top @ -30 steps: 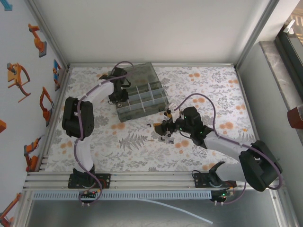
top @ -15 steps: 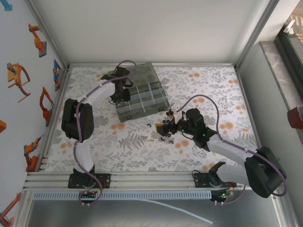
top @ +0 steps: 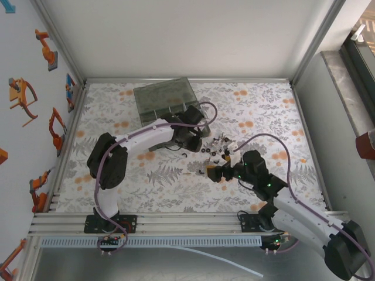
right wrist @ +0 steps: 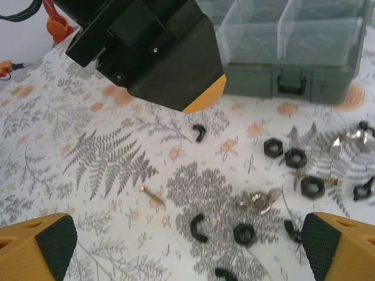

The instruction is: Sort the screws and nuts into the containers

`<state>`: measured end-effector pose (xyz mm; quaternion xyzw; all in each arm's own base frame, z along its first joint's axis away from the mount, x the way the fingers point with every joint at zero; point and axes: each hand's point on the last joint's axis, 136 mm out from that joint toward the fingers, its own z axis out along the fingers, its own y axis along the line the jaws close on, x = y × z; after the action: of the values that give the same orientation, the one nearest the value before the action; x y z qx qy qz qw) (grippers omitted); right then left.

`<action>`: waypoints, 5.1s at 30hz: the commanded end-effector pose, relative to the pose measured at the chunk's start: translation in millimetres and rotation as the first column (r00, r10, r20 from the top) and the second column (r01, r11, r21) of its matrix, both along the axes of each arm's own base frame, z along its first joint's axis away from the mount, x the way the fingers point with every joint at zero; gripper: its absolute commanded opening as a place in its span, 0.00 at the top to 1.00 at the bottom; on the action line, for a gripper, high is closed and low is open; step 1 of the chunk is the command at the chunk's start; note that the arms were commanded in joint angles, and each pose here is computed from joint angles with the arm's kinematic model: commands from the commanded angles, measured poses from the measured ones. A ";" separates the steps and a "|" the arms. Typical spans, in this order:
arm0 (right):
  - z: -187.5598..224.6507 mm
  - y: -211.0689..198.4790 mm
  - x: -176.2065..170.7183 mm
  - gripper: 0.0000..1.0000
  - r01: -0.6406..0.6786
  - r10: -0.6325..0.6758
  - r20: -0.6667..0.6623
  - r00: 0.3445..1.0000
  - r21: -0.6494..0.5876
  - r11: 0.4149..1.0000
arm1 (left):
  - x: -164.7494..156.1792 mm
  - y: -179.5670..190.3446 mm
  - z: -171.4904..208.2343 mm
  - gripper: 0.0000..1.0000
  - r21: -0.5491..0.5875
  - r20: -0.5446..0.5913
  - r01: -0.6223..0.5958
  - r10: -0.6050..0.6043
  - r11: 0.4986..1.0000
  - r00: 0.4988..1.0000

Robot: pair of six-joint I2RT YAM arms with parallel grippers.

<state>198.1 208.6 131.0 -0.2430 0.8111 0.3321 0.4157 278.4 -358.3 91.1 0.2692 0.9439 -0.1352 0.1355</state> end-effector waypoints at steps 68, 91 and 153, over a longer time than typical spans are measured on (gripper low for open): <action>36.7 70.5 77.2 0.01 -0.114 0.110 0.128 0.986 0.020 0.993 | 115.6 113.8 19.5 1.00 0.132 0.127 -0.374 0.359 0.918 0.925; 33.8 56.0 66.6 0.00 -0.100 0.095 0.165 0.982 0.024 0.995 | 146.2 135.9 -18.8 0.92 0.187 0.079 -0.420 0.413 0.888 0.908; 24.3 -43.2 45.8 0.00 0.202 -0.211 0.061 0.976 0.134 0.970 | 58.2 -96.6 -61.4 0.70 0.108 0.061 0.193 -0.200 0.975 0.978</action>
<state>242.8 164.7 152.6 -0.1450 0.7984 0.3217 0.4879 338.3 -463.3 45.9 0.3654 0.9095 -0.1156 0.1612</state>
